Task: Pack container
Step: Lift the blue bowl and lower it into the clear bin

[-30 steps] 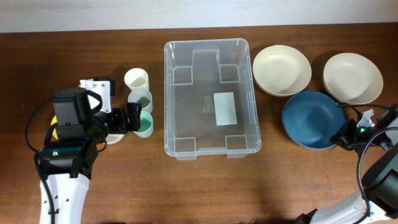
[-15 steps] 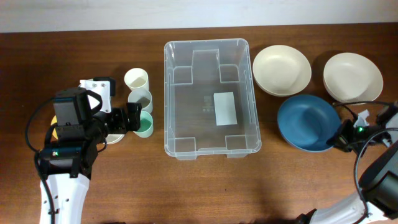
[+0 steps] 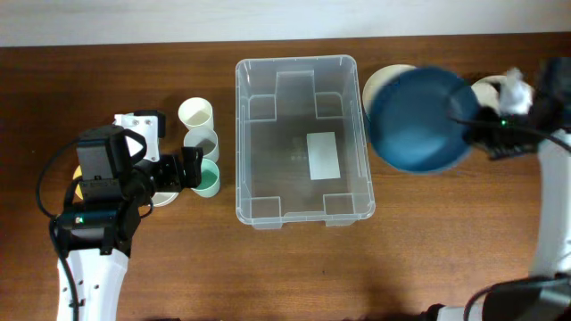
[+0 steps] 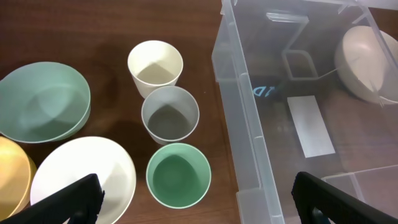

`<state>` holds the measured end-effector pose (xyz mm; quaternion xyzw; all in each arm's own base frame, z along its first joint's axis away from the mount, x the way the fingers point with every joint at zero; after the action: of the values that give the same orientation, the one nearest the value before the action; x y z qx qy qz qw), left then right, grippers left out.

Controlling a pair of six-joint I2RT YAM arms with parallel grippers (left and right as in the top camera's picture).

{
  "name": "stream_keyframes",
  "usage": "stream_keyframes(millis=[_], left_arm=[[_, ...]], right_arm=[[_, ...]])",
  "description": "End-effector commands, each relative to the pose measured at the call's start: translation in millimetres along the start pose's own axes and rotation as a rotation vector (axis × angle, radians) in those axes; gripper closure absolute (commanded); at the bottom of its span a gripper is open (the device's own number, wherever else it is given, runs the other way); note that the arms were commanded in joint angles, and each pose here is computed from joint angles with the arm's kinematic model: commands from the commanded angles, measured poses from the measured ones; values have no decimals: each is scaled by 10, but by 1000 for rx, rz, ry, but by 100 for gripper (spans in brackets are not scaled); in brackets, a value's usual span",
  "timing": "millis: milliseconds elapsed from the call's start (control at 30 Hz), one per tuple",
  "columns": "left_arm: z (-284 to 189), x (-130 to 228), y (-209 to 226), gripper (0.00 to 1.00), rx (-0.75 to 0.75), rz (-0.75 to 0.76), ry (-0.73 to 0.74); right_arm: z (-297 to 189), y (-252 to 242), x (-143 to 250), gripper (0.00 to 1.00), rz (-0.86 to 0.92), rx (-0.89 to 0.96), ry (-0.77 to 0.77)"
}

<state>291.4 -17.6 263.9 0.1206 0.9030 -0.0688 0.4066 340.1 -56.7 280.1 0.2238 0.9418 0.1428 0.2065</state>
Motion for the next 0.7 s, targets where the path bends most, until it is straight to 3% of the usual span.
stream_keyframes(millis=[0,167,367,667], left_arm=[[-43,-99,-20,1,12,17,-28],[-43,-99,-20,1,12,17,-28],[-43,-100,-20,1,12,17,-28],[-43,-99,-20,1,12,17,-28]], right_arm=[[-228,692,-33,96,-156,-20,-103],[62,1313,97,96,-311,16,-90],[966,1736,157,96,-374,-8,-3],[1860,1844,142,96,-334,48,-11]])
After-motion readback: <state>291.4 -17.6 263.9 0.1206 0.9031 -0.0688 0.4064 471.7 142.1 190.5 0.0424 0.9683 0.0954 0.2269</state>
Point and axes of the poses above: each gripper's point midway between its finger pads, its own z axis out along the fingers, its own y axis along the line the jaws close on, x = y × z, the point moved 5 cm from there along -z, back along the fingers, and after that the axes turned 14 degrees about z, right-handed, at the moved point
